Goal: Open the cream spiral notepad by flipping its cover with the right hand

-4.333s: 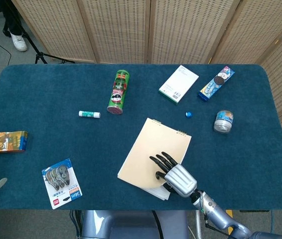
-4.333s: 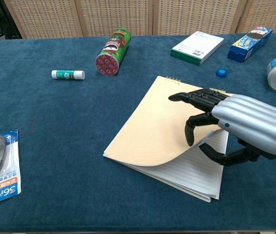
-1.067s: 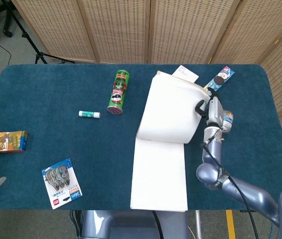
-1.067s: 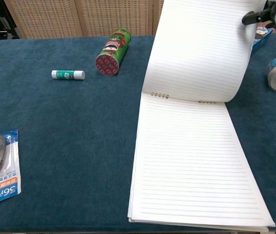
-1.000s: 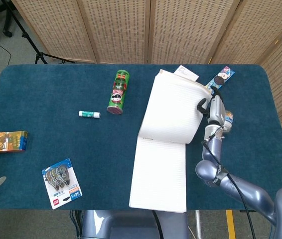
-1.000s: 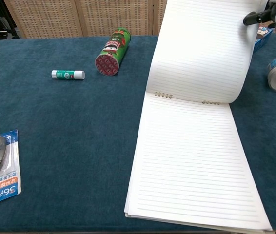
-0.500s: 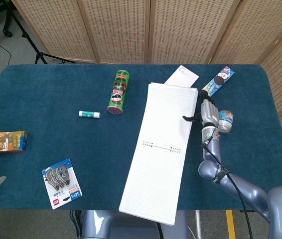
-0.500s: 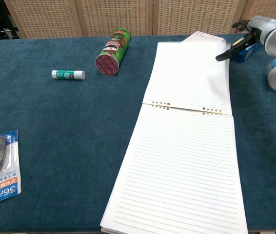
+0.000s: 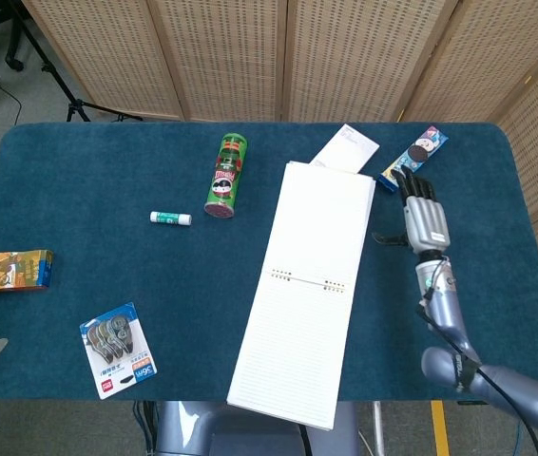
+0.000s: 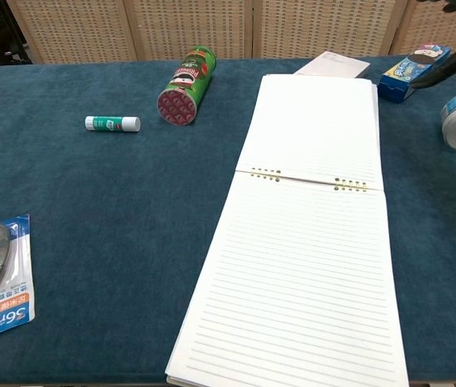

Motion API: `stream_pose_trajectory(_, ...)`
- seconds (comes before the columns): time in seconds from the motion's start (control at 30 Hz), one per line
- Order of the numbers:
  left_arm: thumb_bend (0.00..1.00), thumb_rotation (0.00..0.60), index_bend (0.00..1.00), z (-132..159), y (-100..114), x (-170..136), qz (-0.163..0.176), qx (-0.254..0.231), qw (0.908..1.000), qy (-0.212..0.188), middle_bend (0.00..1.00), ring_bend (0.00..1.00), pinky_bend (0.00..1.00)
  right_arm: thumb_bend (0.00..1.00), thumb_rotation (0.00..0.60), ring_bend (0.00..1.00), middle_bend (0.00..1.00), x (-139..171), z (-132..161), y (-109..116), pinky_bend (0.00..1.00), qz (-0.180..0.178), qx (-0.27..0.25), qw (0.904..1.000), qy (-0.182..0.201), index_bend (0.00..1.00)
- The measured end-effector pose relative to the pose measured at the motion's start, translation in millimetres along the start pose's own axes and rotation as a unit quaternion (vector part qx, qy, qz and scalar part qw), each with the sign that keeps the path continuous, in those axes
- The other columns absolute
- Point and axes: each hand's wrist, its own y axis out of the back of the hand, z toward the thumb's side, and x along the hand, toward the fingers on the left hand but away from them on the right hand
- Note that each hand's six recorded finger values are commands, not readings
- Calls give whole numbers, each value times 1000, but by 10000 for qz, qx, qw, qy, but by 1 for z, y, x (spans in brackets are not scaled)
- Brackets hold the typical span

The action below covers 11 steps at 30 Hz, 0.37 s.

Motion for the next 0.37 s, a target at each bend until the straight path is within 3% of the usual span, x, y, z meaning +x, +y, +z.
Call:
stream_pose_trajectory(0.2,0,600,0,0,1,-1,350,214,9991,134,0,0,0,0,600,0,0,50,-20,28,0,-294,588,9952,720,0)
stream_pose_trajectory(0.37,0,600,0,0,1,-1,327,183,9992,129,0,0,0,0,600,0,0,96,-34,53,0,-781,926,9873,1024,0)
